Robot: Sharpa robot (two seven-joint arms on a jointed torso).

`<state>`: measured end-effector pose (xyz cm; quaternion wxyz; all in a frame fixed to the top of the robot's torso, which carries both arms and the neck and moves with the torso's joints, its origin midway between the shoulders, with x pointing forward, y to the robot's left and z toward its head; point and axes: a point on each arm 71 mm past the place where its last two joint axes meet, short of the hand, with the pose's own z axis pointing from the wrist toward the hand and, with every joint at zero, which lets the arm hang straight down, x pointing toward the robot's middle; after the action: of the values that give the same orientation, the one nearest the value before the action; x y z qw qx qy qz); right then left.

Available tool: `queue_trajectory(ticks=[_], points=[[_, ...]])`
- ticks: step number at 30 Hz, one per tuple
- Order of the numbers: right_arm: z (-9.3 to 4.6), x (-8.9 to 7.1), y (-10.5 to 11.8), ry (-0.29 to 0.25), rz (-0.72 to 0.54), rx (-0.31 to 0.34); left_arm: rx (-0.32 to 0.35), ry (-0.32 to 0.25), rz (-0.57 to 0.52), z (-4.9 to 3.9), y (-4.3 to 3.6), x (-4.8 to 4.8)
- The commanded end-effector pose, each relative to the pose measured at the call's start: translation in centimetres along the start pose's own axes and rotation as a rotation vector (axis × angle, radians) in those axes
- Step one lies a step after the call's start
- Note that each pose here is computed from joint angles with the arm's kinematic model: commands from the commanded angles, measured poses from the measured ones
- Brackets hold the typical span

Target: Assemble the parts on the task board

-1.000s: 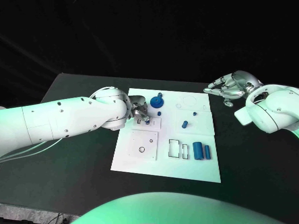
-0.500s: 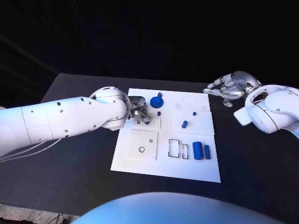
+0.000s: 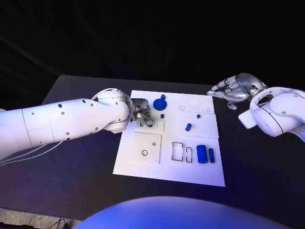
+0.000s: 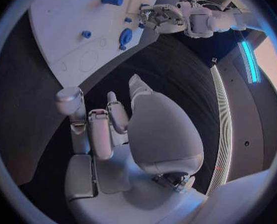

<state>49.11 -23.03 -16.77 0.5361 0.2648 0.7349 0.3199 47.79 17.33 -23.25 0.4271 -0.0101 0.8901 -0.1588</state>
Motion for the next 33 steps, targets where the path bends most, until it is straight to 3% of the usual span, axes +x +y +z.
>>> queue_trajectory(ticks=[1,33], points=[[-0.02,0.09,0.07,0.005,-0.01,-0.007,-0.007,0.037,0.012,0.05,0.06,0.46],[0.03,0.14,0.0,0.008,-0.008,-0.006,-0.02,0.053,0.012,0.22,0.38,0.41]])
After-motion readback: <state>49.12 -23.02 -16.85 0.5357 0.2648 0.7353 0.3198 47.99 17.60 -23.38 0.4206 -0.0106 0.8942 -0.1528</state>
